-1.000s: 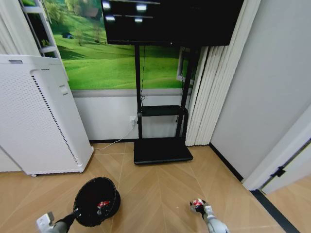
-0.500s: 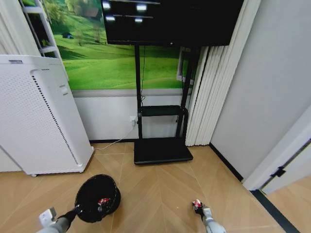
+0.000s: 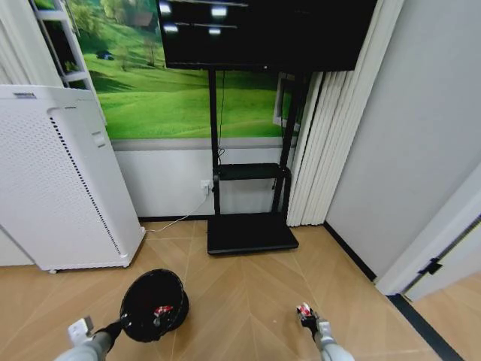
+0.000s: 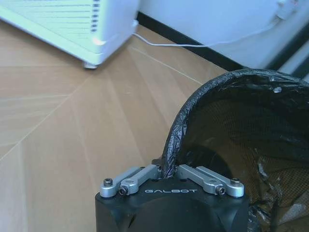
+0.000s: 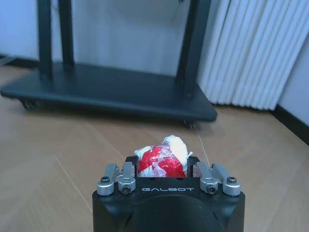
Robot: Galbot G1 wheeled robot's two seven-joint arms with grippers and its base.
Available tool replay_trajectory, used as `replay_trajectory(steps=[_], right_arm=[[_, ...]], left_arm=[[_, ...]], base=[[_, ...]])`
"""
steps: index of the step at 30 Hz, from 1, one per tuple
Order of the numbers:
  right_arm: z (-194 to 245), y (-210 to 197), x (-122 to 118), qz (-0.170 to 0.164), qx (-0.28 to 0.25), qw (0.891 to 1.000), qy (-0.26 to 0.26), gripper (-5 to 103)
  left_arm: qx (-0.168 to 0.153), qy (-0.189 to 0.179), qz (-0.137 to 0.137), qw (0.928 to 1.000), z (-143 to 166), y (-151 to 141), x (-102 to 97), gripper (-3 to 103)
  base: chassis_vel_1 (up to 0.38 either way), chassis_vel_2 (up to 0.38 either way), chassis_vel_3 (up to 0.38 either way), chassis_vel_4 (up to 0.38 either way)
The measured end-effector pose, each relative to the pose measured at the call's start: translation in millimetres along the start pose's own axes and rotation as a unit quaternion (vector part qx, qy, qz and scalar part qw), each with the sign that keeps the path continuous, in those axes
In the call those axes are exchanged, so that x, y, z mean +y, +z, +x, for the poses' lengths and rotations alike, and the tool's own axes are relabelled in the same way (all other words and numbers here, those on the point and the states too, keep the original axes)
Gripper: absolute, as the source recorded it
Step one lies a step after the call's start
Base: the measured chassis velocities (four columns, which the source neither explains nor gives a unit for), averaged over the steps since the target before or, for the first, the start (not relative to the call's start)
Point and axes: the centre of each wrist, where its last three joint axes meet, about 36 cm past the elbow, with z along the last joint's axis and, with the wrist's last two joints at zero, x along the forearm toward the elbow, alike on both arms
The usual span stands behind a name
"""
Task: Pick up the trash bin and place the garbage on the floor into it.
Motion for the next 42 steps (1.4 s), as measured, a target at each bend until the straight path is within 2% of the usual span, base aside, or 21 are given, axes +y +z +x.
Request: replay_trajectory(steps=[2,3,4,5,6,8,9,12,16,19,20,22,23,25,28,29,31,32,34,37,42], right_arm=[[26.4,-34.7,8.3,0.013,-0.077,0.997,-0.019,47],[26.4,-34.7,8.3,0.013,-0.077,0.997,-0.019,47],[37.6,-45.3,14.7,-0.002,-0.096,0.995,-0.023,47],[74.0,-84.9,40.0,-0.074,-0.149,0.985,-0.046,47],[74.0,-84.9,40.0,-0.074,-0.149,0.985,-0.046,47],[113.5,-119.9,65.3,-0.124,-0.185,0.971,-0.083,47],[113.5,-119.9,65.3,-0.124,-0.185,0.971,-0.083,47],[133.8,-138.2,75.0,-0.107,-0.237,0.959,-0.113,47],[143.4,-146.7,82.4,-0.098,-0.260,0.951,-0.136,47],[138.2,-147.1,82.9,-0.026,-0.304,0.939,-0.160,47],[138.2,-147.1,82.9,-0.026,-0.304,0.939,-0.160,47],[134.8,-148.5,81.1,0.003,-0.330,0.925,-0.186,47],[137.9,-148.4,81.4,0.004,-0.338,0.920,-0.198,47],[140.4,-148.3,81.8,0.004,-0.344,0.916,-0.207,47],[149.2,-147.0,84.9,0.017,-0.377,0.890,-0.254,47],[149.2,-147.0,84.9,0.017,-0.377,0.890,-0.254,47],[156.2,-146.3,91.4,0.027,-0.392,0.871,-0.294,47],[156.2,-146.3,91.4,0.027,-0.392,0.871,-0.294,47],[162.6,-144.1,100.1,0.034,-0.394,0.858,-0.329,47],[164.0,-141.4,105.3,0.039,-0.391,0.853,-0.343,47],[157.2,-119.8,109.0,0.048,-0.374,0.859,-0.346,47]], left_arm=[[0.000,0.019,-0.026,0.9995,-18.3,-13.0,-17.0,0],[0.000,0.019,-0.026,0.9995,-18.3,-13.0,-17.0,0],[-0.001,0.031,-0.039,0.9988,-23.5,-17.2,-21.0,0],[-0.003,0.069,-0.088,0.9937,-32.5,-25.2,-30.0,0],[-0.003,0.069,-0.088,0.9937,-32.5,-25.2,-30.0,0],[0.004,0.105,-0.130,0.9859,-40.8,-31.0,-43.5,0],[0.004,0.105,-0.130,0.9859,-40.8,-31.0,-43.5,0],[0.013,0.132,-0.159,0.9783,-47.3,-39.2,-53.6,0],[0.026,0.146,-0.176,0.9732,-48.7,-41.0,-53.7,0],[0.045,0.173,-0.218,0.9594,-57.0,-45.1,-54.8,0],[0.045,0.173,-0.218,0.9594,-57.0,-45.1,-54.8,0],[0.056,0.186,-0.238,0.9517,-64.3,-49.3,-61.4,0],[0.058,0.191,-0.243,0.9491,-69.2,-51.1,-68.4,0],[0.059,0.194,-0.245,0.9479,-71.6,-51.3,-72.9,0],[0.075,0.202,-0.230,0.9490,-75.7,-39.7,-92.4,0],[0.075,0.202,-0.230,0.9490,-75.7,-39.7,-92.4,0],[0.095,0.206,-0.201,0.9531,-73.2,-29.0,-102.1,0],[0.095,0.206,-0.201,0.9531,-73.2,-29.0,-102.1,0],[0.114,0.209,-0.177,0.9550,-73.6,-17.9,-112.1,0],[0.122,0.214,-0.170,0.9542,-77.3,-11.2,-118.7,0],[0.127,0.223,-0.174,0.9506,-97.5,9.9,-142.3,0]], base=[[0.000,0.000,0.000,0.000],[0.000,0.000,0.000,0.000],[0.000,0.000,0.000,0.000],[0.000,0.000,0.000,0.000],[0.000,0.000,0.000,0.000],[0.000,0.000,0.000,0.000],[0.000,0.000,0.000,0.000],[0.000,0.000,0.000,0.000],[0.000,0.000,0.000,0.000],[0.000,0.000,0.000,0.000],[0.000,0.000,0.000,0.000],[0.000,0.000,0.000,0.000],[0.000,0.000,0.000,0.000],[0.000,0.000,0.000,0.000],[0.000,0.000,0.000,0.000],[0.000,0.000,0.000,0.000],[0.000,0.000,0.000,0.000],[0.000,0.000,0.000,0.000],[0.000,0.000,0.000,0.000],[0.000,0.000,0.000,0.000],[0.000,0.000,0.000,0.000]])
